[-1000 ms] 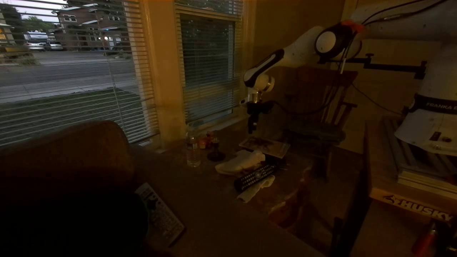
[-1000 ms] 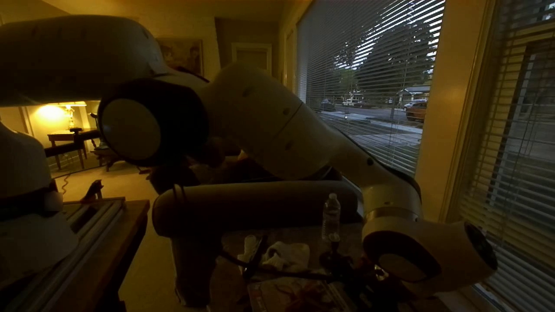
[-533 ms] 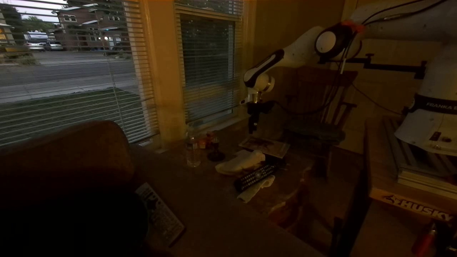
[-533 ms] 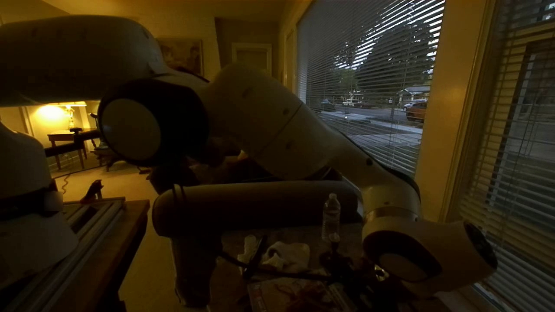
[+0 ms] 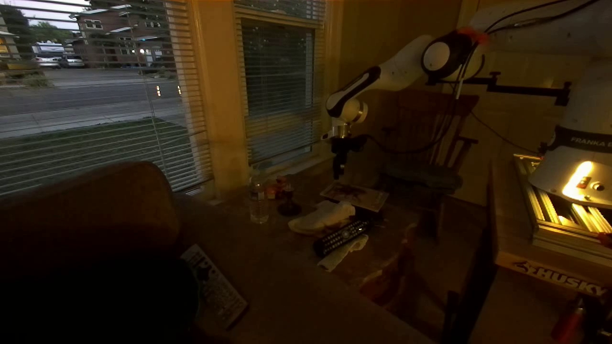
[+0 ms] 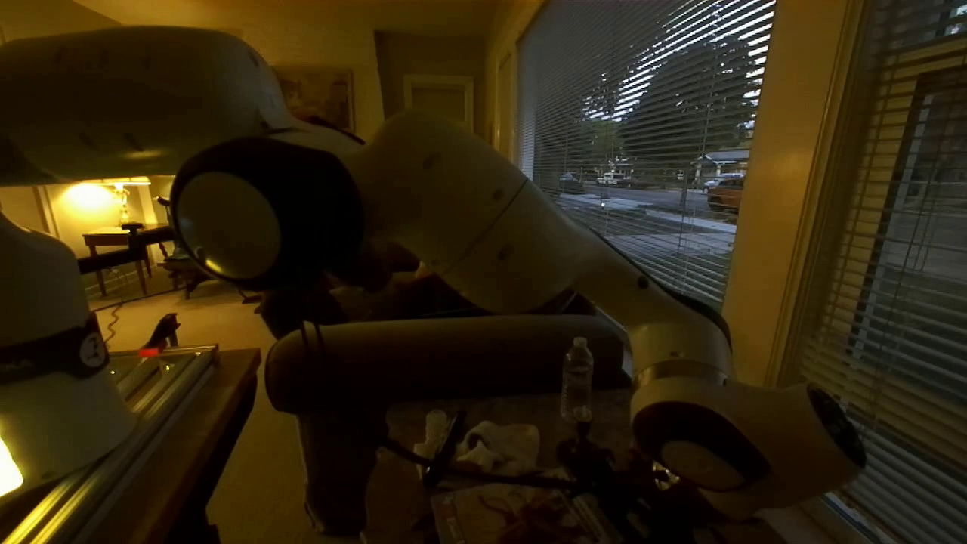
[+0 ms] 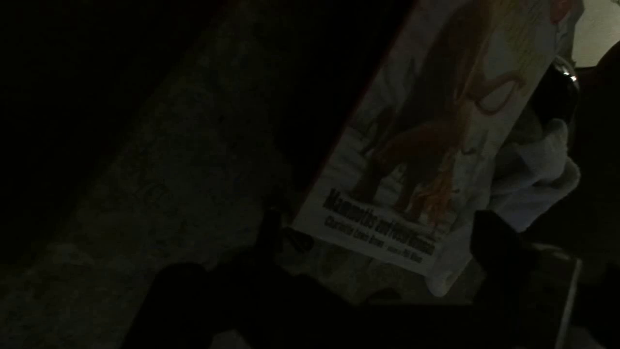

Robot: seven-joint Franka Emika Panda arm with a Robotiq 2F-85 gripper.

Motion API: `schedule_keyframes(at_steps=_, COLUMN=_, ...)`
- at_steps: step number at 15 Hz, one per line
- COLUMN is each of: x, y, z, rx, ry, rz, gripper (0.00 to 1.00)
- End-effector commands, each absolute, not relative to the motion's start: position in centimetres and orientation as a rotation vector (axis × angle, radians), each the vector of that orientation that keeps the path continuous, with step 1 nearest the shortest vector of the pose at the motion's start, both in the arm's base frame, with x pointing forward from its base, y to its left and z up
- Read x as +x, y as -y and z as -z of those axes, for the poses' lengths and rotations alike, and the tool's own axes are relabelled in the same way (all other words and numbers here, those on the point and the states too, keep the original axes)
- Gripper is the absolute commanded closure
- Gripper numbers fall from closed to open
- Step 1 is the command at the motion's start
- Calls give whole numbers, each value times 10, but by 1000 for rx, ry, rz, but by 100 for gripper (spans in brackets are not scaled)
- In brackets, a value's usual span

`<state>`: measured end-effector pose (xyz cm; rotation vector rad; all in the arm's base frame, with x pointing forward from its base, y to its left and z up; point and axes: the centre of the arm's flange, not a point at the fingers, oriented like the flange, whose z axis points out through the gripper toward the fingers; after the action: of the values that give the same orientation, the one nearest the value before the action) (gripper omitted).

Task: Move the book to the left

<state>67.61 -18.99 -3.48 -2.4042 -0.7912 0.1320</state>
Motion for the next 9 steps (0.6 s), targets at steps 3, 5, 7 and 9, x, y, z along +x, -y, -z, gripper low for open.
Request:
schedule_keyframes(at_steps=3, x=692, y=189, z=56, rx=-2444, ry=801, rz=-172, gripper=0)
schedule_keyframes(at_steps=5, x=691, y=188, z=59, rx=-2444, ry=802, rz=-172, gripper=0)
schedule_keyframes(at_steps=7, x=691, y=187, z=61, rx=-2443, ry=798, rz=-167, gripper=0)
schedule_keyframes(at_steps=9, x=691, y=186, z=61, rx=-2442, ry=800, rz=-165, gripper=0)
